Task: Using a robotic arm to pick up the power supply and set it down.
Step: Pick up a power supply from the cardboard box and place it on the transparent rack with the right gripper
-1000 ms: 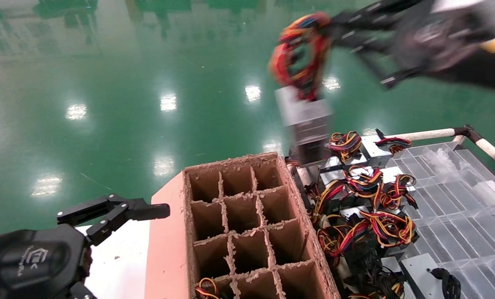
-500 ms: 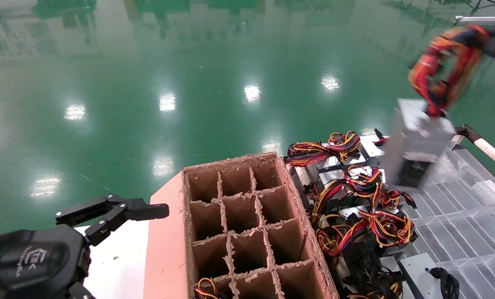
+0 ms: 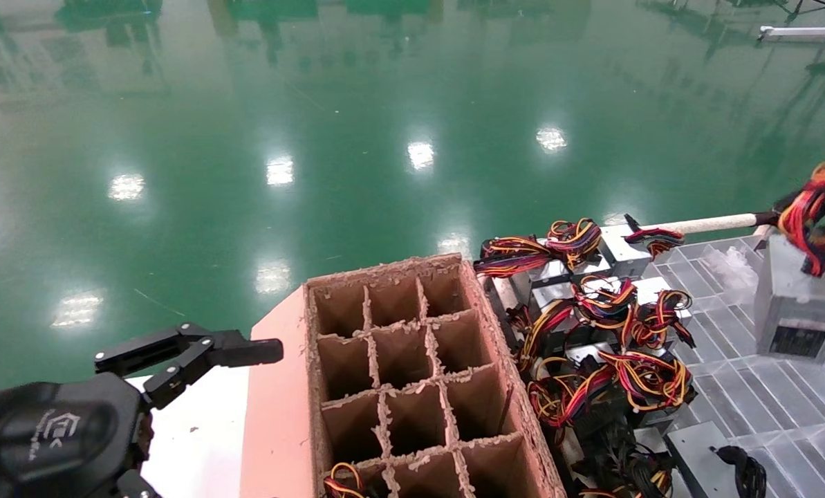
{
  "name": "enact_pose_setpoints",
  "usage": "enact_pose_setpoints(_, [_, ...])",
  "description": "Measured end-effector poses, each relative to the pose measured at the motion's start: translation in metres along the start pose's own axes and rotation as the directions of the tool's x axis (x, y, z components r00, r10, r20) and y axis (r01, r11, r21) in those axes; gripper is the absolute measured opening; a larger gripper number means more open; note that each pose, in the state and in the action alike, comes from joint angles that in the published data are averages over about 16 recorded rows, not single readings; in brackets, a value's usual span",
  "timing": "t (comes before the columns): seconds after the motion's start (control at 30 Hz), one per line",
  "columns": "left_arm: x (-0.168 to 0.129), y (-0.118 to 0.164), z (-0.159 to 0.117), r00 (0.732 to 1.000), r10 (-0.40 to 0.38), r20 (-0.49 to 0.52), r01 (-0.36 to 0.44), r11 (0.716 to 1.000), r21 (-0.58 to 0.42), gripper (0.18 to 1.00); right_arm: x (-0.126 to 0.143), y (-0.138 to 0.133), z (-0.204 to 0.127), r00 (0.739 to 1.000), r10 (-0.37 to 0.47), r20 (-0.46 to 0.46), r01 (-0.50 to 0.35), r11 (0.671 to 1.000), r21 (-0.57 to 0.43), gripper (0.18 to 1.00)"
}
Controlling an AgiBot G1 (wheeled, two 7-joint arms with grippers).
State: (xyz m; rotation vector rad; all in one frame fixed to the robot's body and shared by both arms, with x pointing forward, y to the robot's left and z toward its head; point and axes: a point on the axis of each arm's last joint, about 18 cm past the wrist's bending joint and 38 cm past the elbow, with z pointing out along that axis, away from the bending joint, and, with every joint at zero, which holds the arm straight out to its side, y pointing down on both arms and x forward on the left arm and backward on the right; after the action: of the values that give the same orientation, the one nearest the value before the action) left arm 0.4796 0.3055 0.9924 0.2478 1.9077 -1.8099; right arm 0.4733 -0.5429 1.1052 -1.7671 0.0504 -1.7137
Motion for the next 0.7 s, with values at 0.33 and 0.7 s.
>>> enact_pose_setpoints(0.33, [0.000,0.000,0.000,1.000,0.000,0.000,0.000,1.000,0.000,1.001,-0.021,0.028,0.024,0.995,0.057,0.081,-0.053,0.998,-0.043,0.197])
enact_pose_setpoints(0.7, [0.000,0.000,0.000,1.000,0.000,0.000,0.000,1.000,0.000,1.001,-0.042,0.046,0.049,0.981,0.137,0.138,-0.131,0.990,-0.047,0.197])
